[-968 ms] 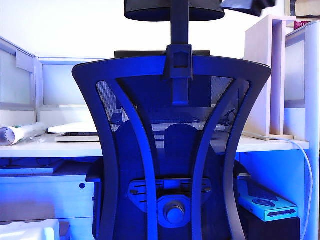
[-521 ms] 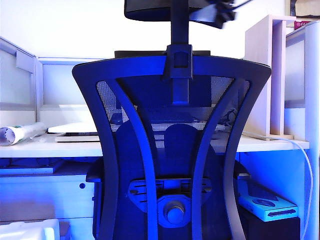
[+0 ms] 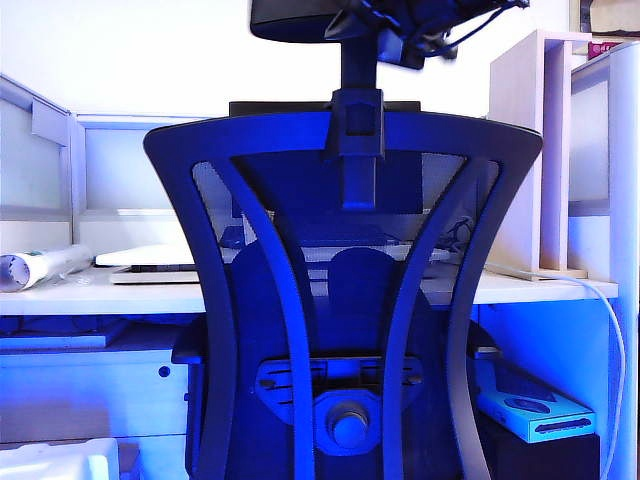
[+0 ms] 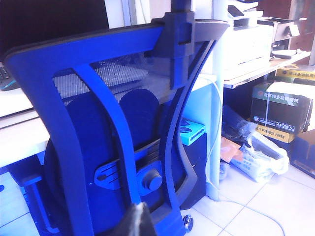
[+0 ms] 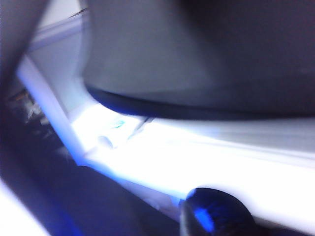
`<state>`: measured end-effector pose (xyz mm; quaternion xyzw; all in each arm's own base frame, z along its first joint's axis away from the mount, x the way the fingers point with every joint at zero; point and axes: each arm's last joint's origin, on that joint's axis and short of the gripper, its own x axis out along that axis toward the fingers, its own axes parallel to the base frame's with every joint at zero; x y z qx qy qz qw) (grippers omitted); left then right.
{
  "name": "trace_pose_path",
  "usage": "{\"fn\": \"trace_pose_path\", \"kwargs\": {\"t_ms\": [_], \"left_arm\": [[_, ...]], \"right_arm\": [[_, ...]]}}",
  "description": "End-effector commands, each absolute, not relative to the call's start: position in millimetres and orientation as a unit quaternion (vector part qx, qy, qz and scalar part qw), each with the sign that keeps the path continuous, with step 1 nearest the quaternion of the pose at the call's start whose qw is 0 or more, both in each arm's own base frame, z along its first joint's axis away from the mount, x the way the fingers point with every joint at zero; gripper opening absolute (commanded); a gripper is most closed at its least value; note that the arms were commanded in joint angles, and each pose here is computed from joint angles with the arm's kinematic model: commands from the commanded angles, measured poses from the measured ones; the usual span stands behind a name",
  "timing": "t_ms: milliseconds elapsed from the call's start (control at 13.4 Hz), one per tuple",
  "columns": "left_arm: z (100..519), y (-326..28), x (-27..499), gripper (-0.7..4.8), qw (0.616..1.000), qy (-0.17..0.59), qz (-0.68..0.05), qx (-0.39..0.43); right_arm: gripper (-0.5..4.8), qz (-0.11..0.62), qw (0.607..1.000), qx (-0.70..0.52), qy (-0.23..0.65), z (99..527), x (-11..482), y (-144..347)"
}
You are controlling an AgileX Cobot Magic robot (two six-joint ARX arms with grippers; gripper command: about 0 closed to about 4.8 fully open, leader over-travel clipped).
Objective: Pull out the black chair under the table.
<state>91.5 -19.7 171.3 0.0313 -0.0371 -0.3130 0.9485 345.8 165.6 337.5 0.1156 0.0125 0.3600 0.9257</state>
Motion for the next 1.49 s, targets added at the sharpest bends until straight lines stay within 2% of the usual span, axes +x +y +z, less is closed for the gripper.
{"fn": "trace_pose_path", "kwargs": {"t_ms": [74, 298, 819, 1192, 1490], "left_arm": [[171.9, -19.7, 91.4, -0.05, 0.948, -0.041, -0.314, 0.031], [171.9, -19.8, 91.4, -0.05, 0.948, -0.040, -0.315, 0.031], [171.8, -19.7, 91.4, -0.05, 0.948, -0.040, -0.314, 0.031], [171.9, -19.7, 91.4, -0.05, 0.948, -0.040, -0.315, 0.031], [172.5, -21.4, 90.0, -0.05, 0.936, -0.039, -0.349, 0.022]], "right_arm": [[-0.07, 0.382, 0.910, 0.161, -0.003, 349.5, 340.4, 167.6], [-0.07, 0.385, 0.909, 0.159, -0.005, 353.2, 337.1, 166.3], [-0.07, 0.378, 0.919, 0.107, -0.012, 399.3, 288.2, 143.4], [-0.07, 0.377, 0.921, 0.095, 0.027, 412.8, 257.9, 129.6], [-0.07, 0.379, 0.920, 0.096, 0.005, 430.9, 232.7, 118.0]]}}
